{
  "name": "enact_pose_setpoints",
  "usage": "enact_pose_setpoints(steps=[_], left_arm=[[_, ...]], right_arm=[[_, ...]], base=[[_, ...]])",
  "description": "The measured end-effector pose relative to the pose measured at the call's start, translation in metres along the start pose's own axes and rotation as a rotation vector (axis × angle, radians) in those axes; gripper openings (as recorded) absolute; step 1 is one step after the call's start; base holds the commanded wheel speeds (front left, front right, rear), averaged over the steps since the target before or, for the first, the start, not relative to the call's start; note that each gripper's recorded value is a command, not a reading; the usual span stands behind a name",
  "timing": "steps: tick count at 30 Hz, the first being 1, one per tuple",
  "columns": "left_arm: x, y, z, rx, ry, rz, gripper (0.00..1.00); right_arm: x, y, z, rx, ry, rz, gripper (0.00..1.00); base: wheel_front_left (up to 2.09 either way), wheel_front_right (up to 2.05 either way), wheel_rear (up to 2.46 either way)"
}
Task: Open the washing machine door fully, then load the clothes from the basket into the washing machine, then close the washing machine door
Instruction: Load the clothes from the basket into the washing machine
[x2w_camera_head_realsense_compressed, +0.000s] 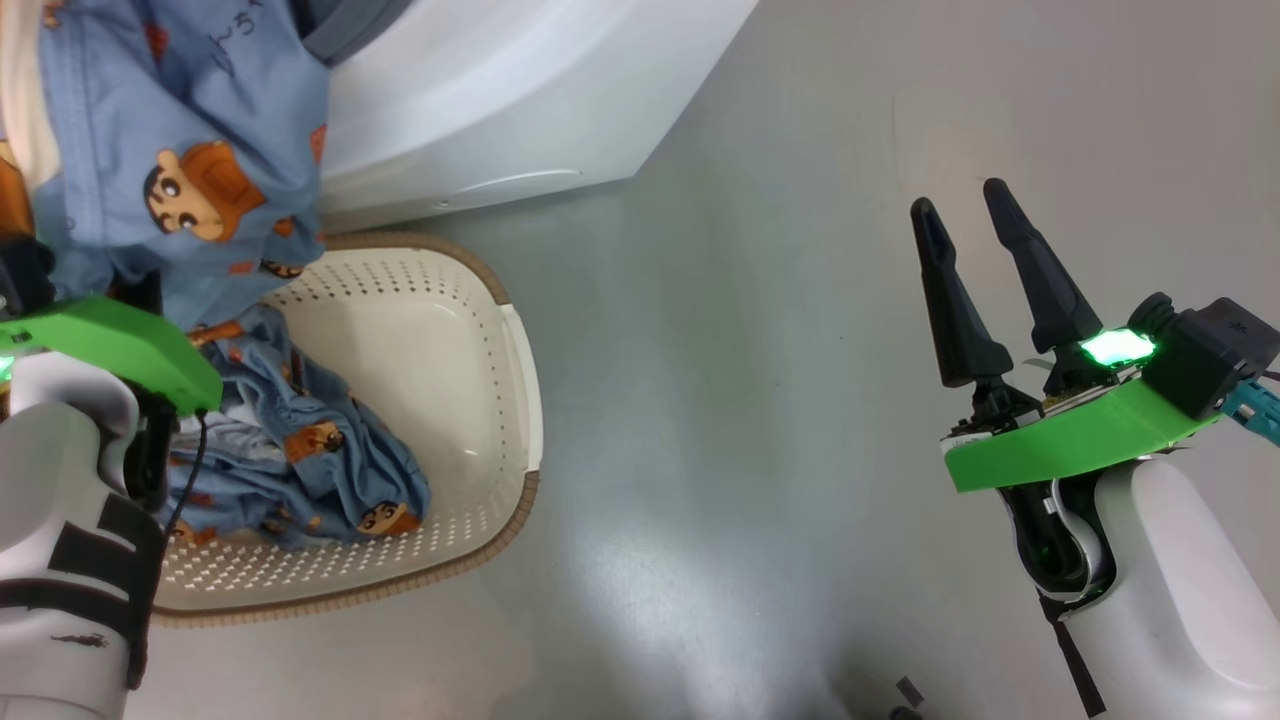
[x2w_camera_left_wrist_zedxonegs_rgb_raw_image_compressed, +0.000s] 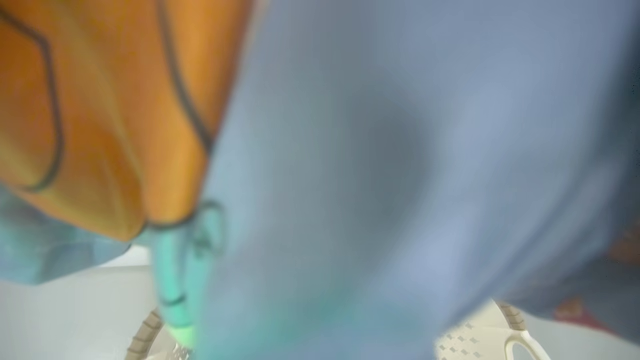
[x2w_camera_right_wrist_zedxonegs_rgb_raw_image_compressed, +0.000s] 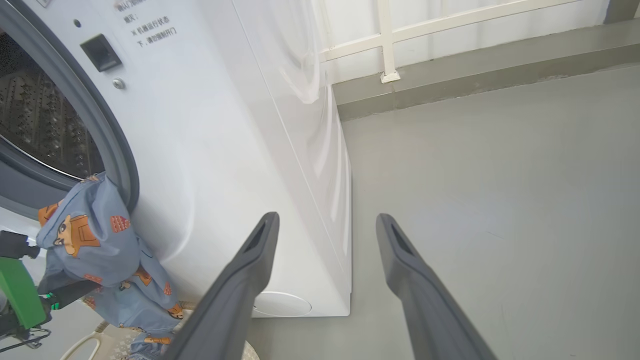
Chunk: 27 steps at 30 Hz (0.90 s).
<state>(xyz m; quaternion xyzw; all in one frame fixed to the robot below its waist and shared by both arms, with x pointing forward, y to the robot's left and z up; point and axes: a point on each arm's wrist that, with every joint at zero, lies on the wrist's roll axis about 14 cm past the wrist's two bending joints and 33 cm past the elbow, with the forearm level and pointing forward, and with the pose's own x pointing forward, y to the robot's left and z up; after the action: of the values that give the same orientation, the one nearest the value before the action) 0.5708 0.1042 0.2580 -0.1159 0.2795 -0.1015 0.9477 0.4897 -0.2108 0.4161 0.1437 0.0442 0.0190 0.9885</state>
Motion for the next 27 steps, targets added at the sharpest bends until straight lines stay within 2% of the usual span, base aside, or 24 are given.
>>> enact_pose_setpoints(steps=[10,15,27], left_arm=[[-0.023,-0.001,0.017,0.001,-0.094,-0.028,0.00],[-0.034,-0.005,0.040,-0.004,-0.187,-0.047,0.00],[-0.057,-0.047,0.109,-0.007,-0.428,-0.155,0.00]], right_arm=[[0.004,0.012,0.004,0.014,-0.015,0.030,1.00],[0.006,0.017,0.006,0.020,-0.020,0.043,1.00],[0.005,0.022,0.012,0.023,-0.034,0.056,1.00]], base=[[0.00,0.00,0.00],[0.00,0.00,0.00],[0.00,0.00,0.00]])
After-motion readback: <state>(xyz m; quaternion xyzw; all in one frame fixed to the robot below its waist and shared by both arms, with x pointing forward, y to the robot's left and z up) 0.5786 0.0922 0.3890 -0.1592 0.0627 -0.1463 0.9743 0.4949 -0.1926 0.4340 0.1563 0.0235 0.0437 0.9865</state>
